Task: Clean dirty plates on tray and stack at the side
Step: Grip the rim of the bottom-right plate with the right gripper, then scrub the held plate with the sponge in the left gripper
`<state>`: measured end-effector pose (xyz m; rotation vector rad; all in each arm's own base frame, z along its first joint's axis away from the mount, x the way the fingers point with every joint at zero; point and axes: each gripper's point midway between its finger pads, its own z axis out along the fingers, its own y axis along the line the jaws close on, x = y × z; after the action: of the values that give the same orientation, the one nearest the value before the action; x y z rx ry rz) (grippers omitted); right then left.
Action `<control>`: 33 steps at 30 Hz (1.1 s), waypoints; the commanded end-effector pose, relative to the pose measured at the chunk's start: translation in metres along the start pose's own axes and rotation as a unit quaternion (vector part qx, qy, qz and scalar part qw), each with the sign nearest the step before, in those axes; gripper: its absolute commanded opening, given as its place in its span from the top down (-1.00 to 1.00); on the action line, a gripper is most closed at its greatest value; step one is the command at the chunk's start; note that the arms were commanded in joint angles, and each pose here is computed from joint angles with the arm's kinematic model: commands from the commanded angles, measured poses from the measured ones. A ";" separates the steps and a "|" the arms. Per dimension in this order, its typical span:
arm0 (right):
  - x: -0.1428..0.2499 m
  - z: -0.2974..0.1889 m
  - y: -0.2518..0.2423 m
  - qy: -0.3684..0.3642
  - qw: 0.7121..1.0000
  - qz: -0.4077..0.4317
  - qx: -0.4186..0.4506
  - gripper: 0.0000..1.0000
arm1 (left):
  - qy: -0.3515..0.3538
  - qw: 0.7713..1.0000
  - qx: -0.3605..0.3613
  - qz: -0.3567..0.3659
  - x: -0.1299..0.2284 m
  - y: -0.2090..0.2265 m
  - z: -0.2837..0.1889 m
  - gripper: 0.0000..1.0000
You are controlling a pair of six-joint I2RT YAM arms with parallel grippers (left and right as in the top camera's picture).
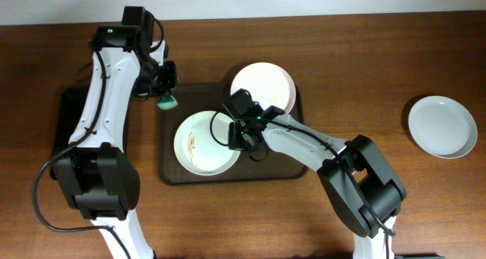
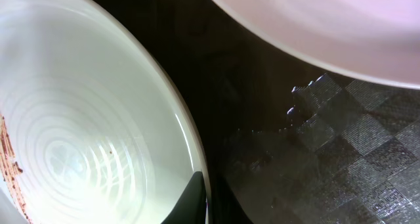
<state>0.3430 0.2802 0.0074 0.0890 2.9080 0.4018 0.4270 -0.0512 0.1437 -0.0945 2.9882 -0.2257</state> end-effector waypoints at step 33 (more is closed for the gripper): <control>0.004 0.012 -0.011 0.013 1.000 -0.004 0.017 0.92 | 0.147 0.957 -0.002 0.250 0.133 -0.021 0.149 0.99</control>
<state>0.3444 0.2834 0.0070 0.0811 2.9088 0.4293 0.3409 -0.0810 0.0029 0.4661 3.1455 0.0691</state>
